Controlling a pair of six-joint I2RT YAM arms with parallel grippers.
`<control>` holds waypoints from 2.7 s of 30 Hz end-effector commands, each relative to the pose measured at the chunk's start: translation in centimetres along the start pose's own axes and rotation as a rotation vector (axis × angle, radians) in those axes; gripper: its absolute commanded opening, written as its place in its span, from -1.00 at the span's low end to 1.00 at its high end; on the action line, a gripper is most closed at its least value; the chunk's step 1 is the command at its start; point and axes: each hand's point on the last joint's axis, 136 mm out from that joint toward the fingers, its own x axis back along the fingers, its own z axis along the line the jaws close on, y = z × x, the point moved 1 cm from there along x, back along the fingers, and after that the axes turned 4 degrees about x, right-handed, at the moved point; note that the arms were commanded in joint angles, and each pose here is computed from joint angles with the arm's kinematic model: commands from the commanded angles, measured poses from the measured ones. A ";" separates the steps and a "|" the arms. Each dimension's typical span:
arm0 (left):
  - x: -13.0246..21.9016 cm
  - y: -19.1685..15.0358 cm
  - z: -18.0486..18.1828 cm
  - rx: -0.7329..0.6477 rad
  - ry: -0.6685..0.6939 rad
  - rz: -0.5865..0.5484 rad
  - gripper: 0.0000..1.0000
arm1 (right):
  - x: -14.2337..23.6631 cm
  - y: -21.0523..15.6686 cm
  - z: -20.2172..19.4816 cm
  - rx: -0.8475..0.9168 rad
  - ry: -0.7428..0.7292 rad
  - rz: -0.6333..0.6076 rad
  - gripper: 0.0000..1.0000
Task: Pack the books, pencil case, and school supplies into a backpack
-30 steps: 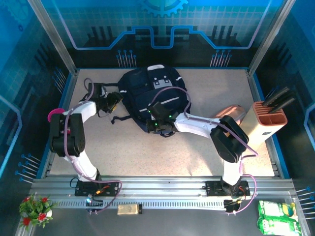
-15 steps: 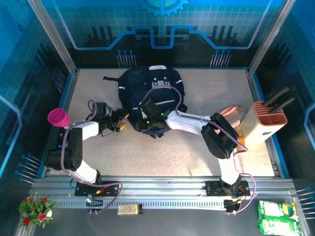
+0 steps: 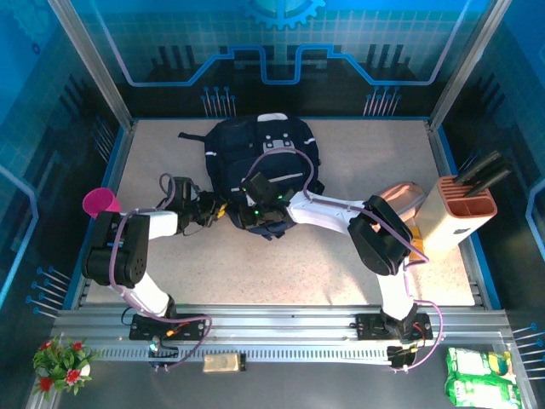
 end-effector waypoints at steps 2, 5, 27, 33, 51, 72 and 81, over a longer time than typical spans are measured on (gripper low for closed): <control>0.1 1.2 -1.4 -0.053 -0.002 -0.045 -0.87 | 2.7 -2.5 -2.6 0.002 -0.107 0.058 -1.00; 0.2 1.3 -1.5 -0.067 0.004 -0.050 -0.95 | 4.1 -3.6 -4.8 -0.013 -0.173 0.059 -1.00; 0.2 0.9 -3.3 -0.204 0.006 0.028 -1.00 | 8.9 -3.0 -10.4 0.049 -0.426 -0.107 -1.00; -0.3 2.7 -5.8 -0.330 0.068 0.019 -1.00 | 9.3 -0.6 -6.0 0.110 -0.304 -0.184 -1.00; 7.5 1.2 -2.9 -0.206 0.231 -0.126 0.12 | 3.5 1.7 2.1 0.119 -0.016 -0.112 -1.00; 3.8 -3.2 -2.5 -0.038 0.169 -0.057 0.02 | 1.9 0.9 3.4 0.131 0.036 -0.069 -1.00; 2.3 -3.3 -2.2 -0.053 0.189 -0.024 -0.40 | 2.2 0.3 2.8 0.134 0.017 -0.062 -1.00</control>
